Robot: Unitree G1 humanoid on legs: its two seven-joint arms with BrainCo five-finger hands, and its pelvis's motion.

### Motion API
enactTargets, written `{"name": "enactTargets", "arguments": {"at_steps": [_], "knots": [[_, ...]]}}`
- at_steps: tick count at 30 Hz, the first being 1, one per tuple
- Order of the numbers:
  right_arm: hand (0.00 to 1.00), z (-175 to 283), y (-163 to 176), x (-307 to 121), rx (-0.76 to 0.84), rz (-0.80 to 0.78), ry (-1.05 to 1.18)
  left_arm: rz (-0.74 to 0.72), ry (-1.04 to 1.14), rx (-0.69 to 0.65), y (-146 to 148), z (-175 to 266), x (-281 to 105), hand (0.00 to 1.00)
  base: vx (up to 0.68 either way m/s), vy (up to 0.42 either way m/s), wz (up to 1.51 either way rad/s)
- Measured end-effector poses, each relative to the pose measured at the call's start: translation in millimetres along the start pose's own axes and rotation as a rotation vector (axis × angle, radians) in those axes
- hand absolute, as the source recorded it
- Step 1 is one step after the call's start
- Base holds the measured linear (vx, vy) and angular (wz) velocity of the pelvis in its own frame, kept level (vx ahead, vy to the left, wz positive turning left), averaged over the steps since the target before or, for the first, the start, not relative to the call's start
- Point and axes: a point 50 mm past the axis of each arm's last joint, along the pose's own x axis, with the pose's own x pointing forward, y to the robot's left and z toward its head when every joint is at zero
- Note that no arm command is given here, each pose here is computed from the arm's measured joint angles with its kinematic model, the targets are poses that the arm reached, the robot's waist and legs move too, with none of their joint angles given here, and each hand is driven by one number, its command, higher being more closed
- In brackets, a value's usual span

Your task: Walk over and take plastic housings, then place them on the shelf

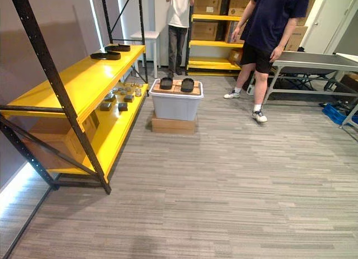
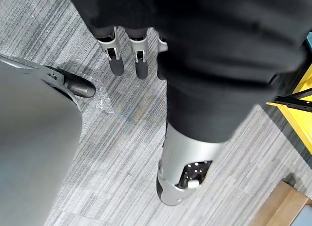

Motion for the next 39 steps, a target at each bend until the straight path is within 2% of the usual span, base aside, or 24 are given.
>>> {"name": "enactTargets", "arguments": {"at_steps": [4,7,15,20,25,28,30,33,39], "knots": [[0.00,-9.0,5.9,0.4,0.023,0.012,0.021,0.014,0.012,0.002,5.3,-5.1,-2.3,0.00,-0.03,0.064,-0.13],[0.00,-26.9,-1.8,-4.8,0.050,-0.016,0.088,0.028,0.015,0.009,10.8,-6.1,-4.2,0.00,0.00,0.008,0.00],[0.00,-41.9,-16.3,-13.3,0.106,-0.070,0.136,0.001,-0.021,0.043,-1.3,21.4,5.4,0.00,0.17,-0.121,0.11],[0.00,-35.7,-36.2,-20.1,0.147,-0.127,0.105,0.013,0.019,-0.042,-3.9,5.0,5.1,0.00,0.56,-0.286,0.25],[0.00,-15.1,-33.8,-13.6,0.100,-0.104,0.036,0.012,0.020,-0.087,-4.7,-1.5,3.7,0.00,0.53,-0.134,-0.22],[0.00,13.9,-12.2,0.4,0.077,-0.041,-0.055,0.007,-0.012,-0.105,-7.0,-0.8,3.4,0.00,0.44,0.050,-0.83],[0.00,19.3,-9.7,1.2,0.055,-0.031,-0.071,0.007,-0.015,-0.106,-7.1,-3.7,2.4,0.00,0.48,0.149,-0.40],[0.00,5.5,-9.8,-1.0,-0.003,-0.028,-0.007,0.033,-0.017,-0.091,3.9,-4.3,-1.3,0.00,0.62,0.260,-0.31],[0.00,-20.6,-5.8,-3.1,0.016,-0.029,0.078,0.037,-0.037,-0.023,9.7,7.2,-1.1,0.00,0.64,0.243,0.03]]}}
